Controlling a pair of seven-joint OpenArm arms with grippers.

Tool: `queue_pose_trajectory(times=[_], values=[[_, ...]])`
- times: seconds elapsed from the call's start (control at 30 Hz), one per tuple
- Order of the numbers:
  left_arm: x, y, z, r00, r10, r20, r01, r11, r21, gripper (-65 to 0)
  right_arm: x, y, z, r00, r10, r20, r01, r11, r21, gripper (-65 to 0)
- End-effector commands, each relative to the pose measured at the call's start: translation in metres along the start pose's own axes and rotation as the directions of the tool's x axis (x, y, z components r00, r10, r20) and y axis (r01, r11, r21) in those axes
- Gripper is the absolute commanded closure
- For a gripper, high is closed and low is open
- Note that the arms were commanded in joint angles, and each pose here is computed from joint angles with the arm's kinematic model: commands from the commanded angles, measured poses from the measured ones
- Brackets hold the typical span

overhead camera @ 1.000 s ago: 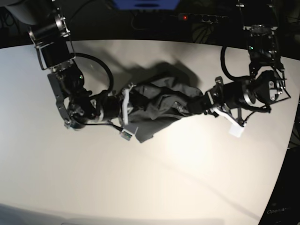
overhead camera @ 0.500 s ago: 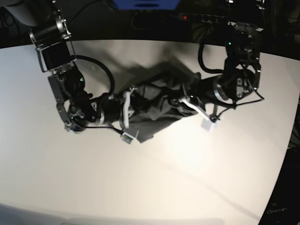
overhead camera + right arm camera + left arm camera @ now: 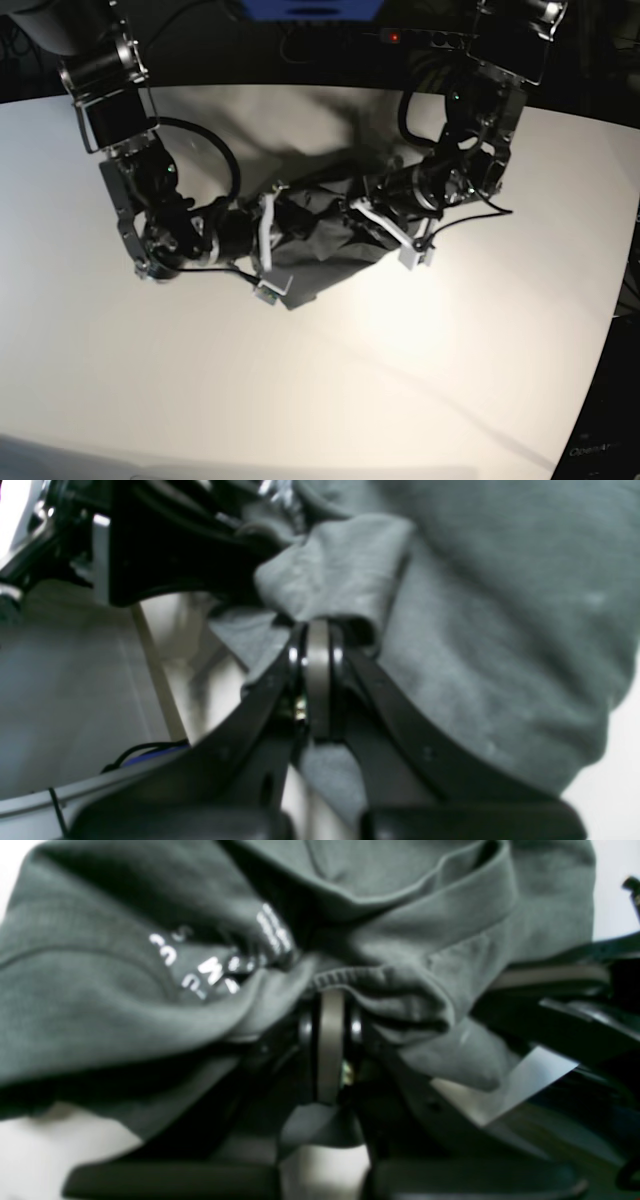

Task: Fold the T-shirt properly

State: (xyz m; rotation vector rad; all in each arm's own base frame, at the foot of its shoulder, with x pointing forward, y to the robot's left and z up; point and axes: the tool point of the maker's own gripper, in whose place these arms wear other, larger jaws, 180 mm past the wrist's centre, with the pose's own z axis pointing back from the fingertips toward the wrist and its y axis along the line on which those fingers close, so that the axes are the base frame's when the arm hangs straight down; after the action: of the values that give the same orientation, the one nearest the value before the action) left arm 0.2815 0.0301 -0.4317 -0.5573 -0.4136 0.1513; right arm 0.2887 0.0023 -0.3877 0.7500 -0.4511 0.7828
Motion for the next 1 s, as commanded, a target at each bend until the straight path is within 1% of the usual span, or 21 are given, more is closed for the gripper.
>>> queue_pose_trajectory(times=[0.0, 0.13, 0.23, 0.37, 0.5, 0.63, 0.77, 0.87, 0.97], values=[[-0.006, 0.009, -0.003, 1.0, -0.014, -0.018, 0.014, 0.999, 0.039, -1.8, 0.018, -0.002, 0.008, 0.998, 0.029, 0.047, -0.029, 1.0, -0.004, -0.3], [-0.006, 0.014, -0.015, 0.998, -0.053, -0.022, 0.054, 0.996, 0.066, -1.8, 0.018, -0.006, 0.014, 0.998, 0.038, 0.044, -0.038, 0.999, -0.019, -0.3], [-0.009, 0.014, -0.02, 0.997, -0.073, -0.037, 0.075, 0.995, 0.07, -1.8, 0.027, -0.003, 0.024, 0.994, 0.092, 0.054, -0.09, 0.995, -0.037, -0.3], [0.003, 0.004, -0.022, 0.992, -0.121, -0.023, 0.122, 0.99, 0.065, -1.8, 0.042, -0.002, 0.036, 0.986, 0.169, 0.016, -0.167, 0.984, -0.067, -0.3], [0.007, 0.007, -0.023, 0.98, -0.199, -0.024, 0.201, 0.974, 0.109, -1.8, 0.047, -0.009, 0.044, 0.983, 0.186, 0.005, -0.185, 0.979, -0.091, -0.3], [0.009, 0.013, -0.024, 0.967, -0.255, -0.022, 0.255, 0.954, 0.157, -1.8, 0.059, -0.025, 0.064, 0.976, 0.219, -0.002, -0.217, 0.965, -0.147, -0.3], [0.003, 0.03, -0.028, 0.965, -0.256, -0.05, 0.261, 0.944, 0.204, -1.8, 0.073, -0.038, 0.082, 0.969, 0.249, 0.008, -0.242, 0.95, -0.195, -0.3], [0.005, 0.036, -0.031, 0.966, -0.251, -0.058, 0.257, 0.941, 0.219, -1.8, 0.076, -0.041, 0.085, 0.967, 0.253, 0.033, -0.242, 0.949, -0.205, -0.3], [0.006, 0.037, -0.031, 0.966, -0.251, -0.059, 0.257, 0.941, 0.221, -1.8, 0.071, -0.048, 0.088, 0.967, 0.254, 0.015, -0.244, 0.941, -0.237, -0.3]])
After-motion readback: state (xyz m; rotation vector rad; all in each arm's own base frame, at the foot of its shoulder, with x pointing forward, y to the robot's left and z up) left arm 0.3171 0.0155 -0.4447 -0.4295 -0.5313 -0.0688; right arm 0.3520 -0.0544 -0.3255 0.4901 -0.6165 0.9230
